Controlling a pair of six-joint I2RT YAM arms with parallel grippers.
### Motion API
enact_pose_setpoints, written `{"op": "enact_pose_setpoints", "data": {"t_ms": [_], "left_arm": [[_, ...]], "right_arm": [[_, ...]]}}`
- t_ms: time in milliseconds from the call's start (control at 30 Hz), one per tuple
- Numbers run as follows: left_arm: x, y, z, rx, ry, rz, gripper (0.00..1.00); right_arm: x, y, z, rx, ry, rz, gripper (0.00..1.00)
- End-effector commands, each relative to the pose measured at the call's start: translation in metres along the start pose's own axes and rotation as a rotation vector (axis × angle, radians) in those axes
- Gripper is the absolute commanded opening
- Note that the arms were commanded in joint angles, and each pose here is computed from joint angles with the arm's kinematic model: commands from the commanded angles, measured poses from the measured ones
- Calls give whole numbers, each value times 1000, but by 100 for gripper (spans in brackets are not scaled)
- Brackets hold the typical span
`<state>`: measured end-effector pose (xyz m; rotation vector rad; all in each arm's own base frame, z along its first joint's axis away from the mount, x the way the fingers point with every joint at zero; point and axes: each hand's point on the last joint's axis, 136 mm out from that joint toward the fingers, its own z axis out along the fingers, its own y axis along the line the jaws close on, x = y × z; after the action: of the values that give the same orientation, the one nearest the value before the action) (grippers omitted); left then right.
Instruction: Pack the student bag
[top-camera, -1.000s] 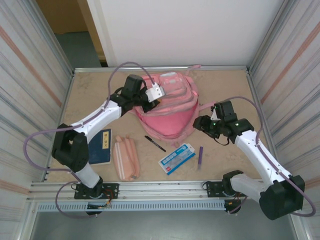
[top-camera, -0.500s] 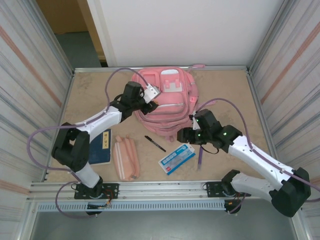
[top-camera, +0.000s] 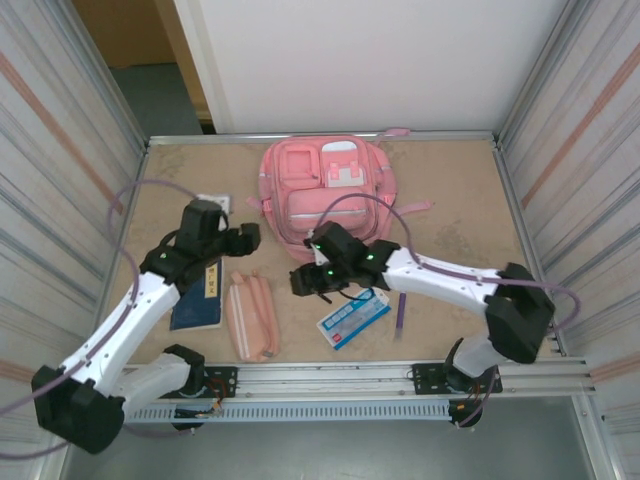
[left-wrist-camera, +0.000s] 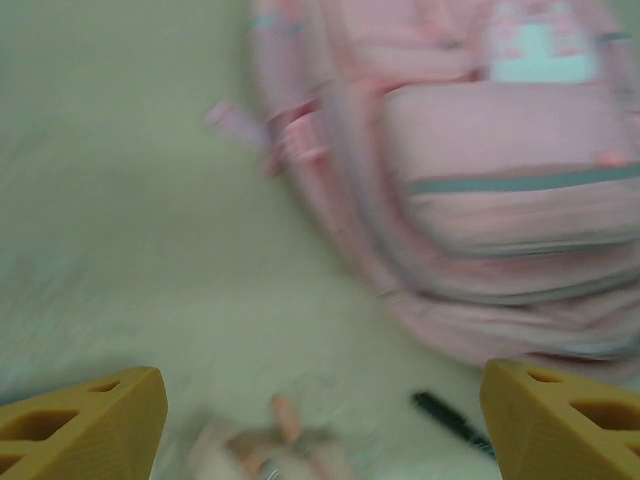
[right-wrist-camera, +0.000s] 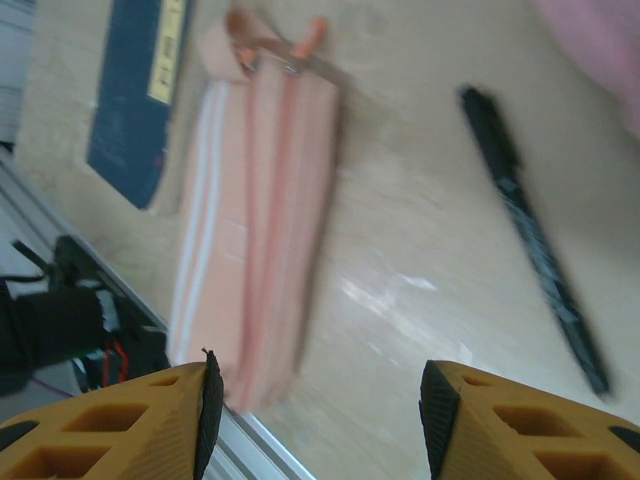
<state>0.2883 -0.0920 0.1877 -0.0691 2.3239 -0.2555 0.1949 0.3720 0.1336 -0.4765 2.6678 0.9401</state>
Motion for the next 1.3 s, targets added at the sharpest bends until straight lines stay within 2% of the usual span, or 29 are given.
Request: {"op": "enact_pose_setpoints", "data": {"t_ms": [0, 100, 267, 367, 567, 633, 700, 867, 1033, 1133, 1200, 1267], "left_arm": [[47, 55, 0, -219, 66, -235, 81], [62, 70, 10, -251, 69, -263, 82], [97, 84, 47, -249, 191, -377, 79], [107, 88, 65, -282, 247, -371, 71], [114, 84, 94, -295, 386, -270, 65], [122, 88, 101, -330, 451, -263, 49], [127, 87, 108, -333, 496, -256, 38], [110, 68, 121, -253, 488, -286, 39], [89, 30, 136, -75, 501, -384, 44], [75, 27, 113, -74, 467, -453, 51], [57, 29, 90, -65, 406, -455, 56], [45, 41, 67, -116, 348, -426, 61]], "right_arm": [[-28, 35, 24, -76, -61, 53, 56], [-35, 47, 48, -93, -58, 96, 56], [-32, 54, 70, -91, -29, 82, 56], [-25, 45, 78, -67, 3, 81, 56], [-23, 24, 80, -27, 33, 103, 55], [-25, 19, 78, -23, 30, 118, 55], [-26, 17, 77, -29, 27, 126, 55], [-34, 10, 75, -50, 41, 153, 55], [-50, 7, 76, -125, 89, 167, 54], [-59, 8, 80, -146, 105, 167, 53], [-65, 12, 86, -157, 113, 152, 53], [-70, 17, 96, -167, 128, 147, 49]]}}
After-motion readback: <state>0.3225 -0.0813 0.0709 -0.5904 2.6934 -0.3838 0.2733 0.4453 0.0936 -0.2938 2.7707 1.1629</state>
